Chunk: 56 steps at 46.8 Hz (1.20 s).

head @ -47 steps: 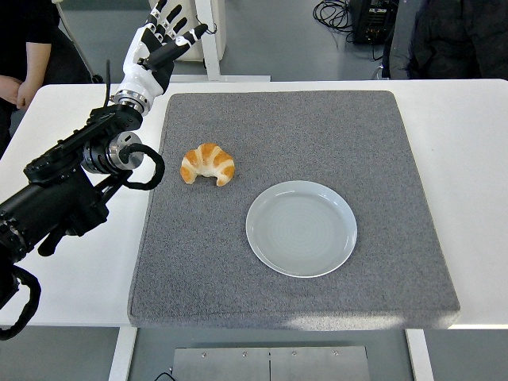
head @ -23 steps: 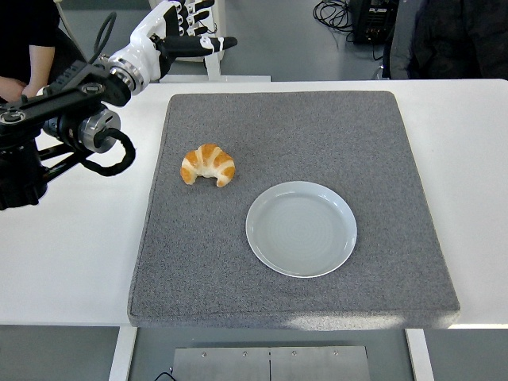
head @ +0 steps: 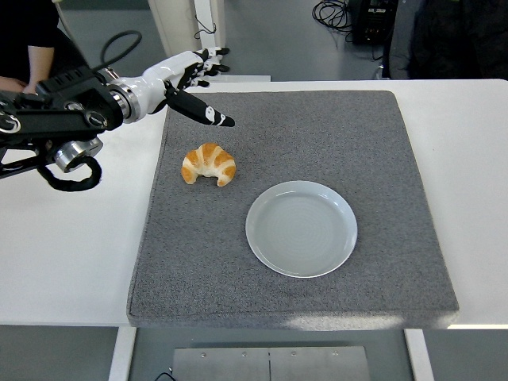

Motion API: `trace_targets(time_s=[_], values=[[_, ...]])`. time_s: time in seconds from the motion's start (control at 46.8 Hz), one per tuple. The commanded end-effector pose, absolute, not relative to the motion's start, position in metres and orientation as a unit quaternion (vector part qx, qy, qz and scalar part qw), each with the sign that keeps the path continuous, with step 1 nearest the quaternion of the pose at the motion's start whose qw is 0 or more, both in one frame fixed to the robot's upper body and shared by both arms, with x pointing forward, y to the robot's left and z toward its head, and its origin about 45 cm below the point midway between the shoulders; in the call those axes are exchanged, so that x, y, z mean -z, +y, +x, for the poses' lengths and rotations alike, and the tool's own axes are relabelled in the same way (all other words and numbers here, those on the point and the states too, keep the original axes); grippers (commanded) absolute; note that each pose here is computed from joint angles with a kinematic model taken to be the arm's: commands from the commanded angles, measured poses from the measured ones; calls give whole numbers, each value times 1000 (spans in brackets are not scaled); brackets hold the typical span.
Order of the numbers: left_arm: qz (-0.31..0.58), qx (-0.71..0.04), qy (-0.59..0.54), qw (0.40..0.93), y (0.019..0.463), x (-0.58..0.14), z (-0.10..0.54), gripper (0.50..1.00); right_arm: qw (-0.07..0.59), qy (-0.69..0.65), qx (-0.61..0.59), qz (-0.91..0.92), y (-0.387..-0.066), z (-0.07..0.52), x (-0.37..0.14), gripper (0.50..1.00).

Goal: Place the bread on the plate

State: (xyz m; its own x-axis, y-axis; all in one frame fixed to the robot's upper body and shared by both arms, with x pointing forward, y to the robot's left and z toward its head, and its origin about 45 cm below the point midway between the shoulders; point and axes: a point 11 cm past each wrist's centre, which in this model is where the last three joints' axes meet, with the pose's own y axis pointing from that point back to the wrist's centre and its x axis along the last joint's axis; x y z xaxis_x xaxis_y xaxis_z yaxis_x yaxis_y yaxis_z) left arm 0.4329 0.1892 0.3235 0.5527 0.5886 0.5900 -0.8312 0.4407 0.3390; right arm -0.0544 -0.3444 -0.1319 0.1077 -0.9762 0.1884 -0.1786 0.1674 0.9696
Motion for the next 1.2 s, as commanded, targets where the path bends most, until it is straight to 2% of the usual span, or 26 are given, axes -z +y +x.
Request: trace_targets(time_s=[0.0, 0.299, 0.449, 0.919, 1.175], values=[[336, -430, -213, 810, 200, -320, 431, 955, 529, -551, 377, 524, -344, -54, 132, 1000], [397, -402, -249, 787, 211, -285, 421, 955, 527, -553, 375, 525, -344, -50, 132, 1000], [402, -381, -323, 767, 212, -246, 410, 955, 527, -554, 375, 525, -345, -50, 132, 1000], [389, -413, -349, 746, 224, -236, 430, 955, 526, -554, 375, 525, -344, -50, 132, 1000], [379, -416, -350, 749, 209, -220, 436, 955, 526, -555, 375, 524, -345, -50, 132, 1000]])
